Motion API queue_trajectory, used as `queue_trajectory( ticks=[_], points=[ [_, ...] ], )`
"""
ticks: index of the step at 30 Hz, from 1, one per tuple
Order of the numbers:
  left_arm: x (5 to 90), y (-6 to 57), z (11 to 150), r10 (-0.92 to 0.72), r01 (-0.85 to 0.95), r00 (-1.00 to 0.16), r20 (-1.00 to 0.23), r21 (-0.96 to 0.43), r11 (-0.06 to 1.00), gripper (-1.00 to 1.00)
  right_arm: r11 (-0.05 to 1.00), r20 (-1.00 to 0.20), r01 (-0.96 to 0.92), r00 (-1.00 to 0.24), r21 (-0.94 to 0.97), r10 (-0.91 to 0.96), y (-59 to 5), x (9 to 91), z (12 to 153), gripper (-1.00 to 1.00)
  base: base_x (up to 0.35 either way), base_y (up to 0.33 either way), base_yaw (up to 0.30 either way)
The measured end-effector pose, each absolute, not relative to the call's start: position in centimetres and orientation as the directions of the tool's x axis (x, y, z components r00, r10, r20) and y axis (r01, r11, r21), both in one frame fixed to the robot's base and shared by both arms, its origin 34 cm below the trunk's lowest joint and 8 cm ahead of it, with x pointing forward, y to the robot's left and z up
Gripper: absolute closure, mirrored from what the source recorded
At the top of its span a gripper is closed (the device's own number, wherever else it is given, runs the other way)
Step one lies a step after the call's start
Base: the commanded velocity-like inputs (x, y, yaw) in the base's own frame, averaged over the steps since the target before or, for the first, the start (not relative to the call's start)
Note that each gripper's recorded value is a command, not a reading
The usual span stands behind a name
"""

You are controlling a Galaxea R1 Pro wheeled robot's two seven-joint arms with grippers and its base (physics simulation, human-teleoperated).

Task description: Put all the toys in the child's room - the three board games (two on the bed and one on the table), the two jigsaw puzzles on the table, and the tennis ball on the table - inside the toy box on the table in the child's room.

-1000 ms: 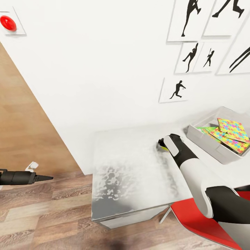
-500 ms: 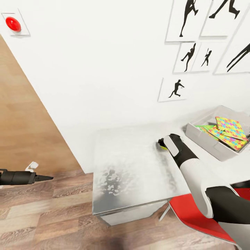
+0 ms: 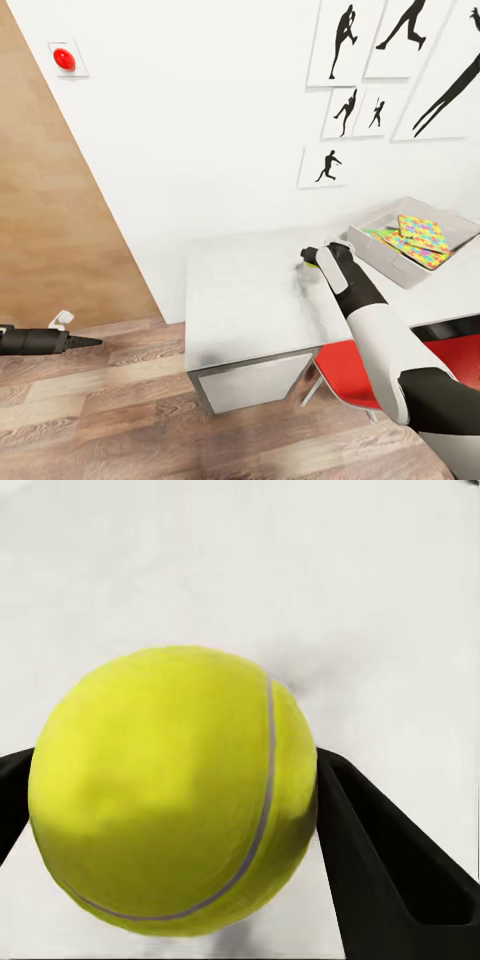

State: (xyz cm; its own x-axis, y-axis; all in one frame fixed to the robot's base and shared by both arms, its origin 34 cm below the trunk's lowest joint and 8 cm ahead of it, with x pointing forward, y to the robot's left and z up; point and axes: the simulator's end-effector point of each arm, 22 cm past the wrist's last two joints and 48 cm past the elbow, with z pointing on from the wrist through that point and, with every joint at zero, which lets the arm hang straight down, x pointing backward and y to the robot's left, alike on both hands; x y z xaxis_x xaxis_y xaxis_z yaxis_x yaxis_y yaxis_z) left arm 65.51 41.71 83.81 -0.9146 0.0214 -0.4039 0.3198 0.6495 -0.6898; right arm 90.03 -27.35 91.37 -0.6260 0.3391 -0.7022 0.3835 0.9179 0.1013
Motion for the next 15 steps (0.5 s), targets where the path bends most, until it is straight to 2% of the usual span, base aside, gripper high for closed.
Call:
queue_trajectory(
  ticks=[9, 15],
  points=[
    [65.6, 41.7, 84.6, 0.021, 0.330, -0.908, -0.417, -0.685, 0.650, -1.00, 0.956, -0.777, 0.214, -0.559, 0.200, 0.288, -23.0, 90.9, 103.1, 1.00, -0.013, 0.000, 0.000],
    [65.7, 41.7, 85.1, 0.021, 0.336, -0.904, -0.426, -0.681, 0.650, -1.00, 0.922, -0.705, 0.037, -0.632, 0.387, 0.321, -16.9, 86.0, 103.9, 1.00, 0.000, 0.000, 0.000]
  ],
)
